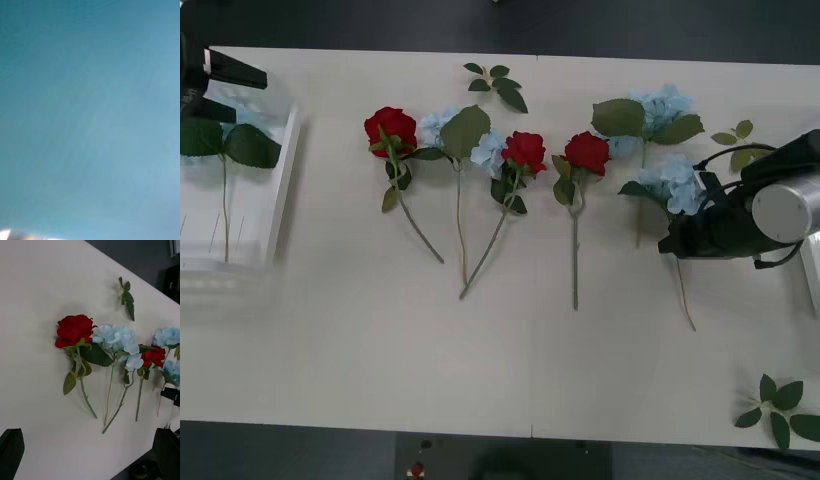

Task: Put the red flowers into the right box and the blue flowers into the left box

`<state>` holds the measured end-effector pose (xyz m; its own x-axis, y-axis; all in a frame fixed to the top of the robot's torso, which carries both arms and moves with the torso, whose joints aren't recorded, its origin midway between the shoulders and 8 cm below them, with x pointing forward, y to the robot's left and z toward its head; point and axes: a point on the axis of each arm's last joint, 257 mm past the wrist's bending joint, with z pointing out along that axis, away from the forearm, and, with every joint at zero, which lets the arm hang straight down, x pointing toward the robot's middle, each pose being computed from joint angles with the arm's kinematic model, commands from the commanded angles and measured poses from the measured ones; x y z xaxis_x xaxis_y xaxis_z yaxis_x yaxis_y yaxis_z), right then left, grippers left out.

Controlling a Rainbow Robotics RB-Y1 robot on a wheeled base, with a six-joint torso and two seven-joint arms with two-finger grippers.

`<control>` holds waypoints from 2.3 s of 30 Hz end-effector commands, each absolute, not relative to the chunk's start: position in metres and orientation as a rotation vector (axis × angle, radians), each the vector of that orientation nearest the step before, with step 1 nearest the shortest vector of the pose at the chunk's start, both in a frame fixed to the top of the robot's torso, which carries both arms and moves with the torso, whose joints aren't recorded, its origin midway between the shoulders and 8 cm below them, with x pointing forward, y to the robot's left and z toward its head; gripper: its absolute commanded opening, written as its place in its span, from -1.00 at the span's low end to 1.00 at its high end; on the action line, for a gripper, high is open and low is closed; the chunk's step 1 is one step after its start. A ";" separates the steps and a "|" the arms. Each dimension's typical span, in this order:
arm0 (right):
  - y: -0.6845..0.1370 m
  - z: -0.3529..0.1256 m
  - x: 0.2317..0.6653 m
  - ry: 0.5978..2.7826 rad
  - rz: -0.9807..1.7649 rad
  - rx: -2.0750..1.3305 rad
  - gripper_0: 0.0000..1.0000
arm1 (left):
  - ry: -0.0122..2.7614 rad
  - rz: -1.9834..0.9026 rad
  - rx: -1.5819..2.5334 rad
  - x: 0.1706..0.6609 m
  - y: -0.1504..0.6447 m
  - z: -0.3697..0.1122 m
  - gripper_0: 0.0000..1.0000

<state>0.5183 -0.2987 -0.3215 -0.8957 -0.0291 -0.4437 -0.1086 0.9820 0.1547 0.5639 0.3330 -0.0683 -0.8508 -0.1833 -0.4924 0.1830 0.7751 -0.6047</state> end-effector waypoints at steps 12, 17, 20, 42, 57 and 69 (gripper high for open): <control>-0.321 -0.324 0.493 2.597 0.284 -0.079 0.51 | 2.329 -0.863 0.224 0.601 0.231 -0.091 1.00; -0.318 -0.328 0.492 2.571 0.309 -0.068 0.58 | 2.333 -0.814 0.210 0.607 0.238 -0.096 1.00; -0.312 -0.328 0.492 2.548 0.329 -0.077 0.61 | 2.357 -0.780 0.213 0.606 0.241 -0.105 1.00; -0.283 -0.337 0.500 2.599 0.326 -0.117 0.64 | 2.317 -0.693 0.066 0.631 0.233 -0.177 1.00; -0.280 -0.339 0.518 2.674 0.207 -0.168 -1.00 | 2.233 -0.681 0.016 0.652 0.195 -0.206 1.00; -0.295 -0.336 0.522 2.667 0.121 -0.223 -1.00 | 2.238 -0.566 0.018 0.666 0.200 -0.228 1.00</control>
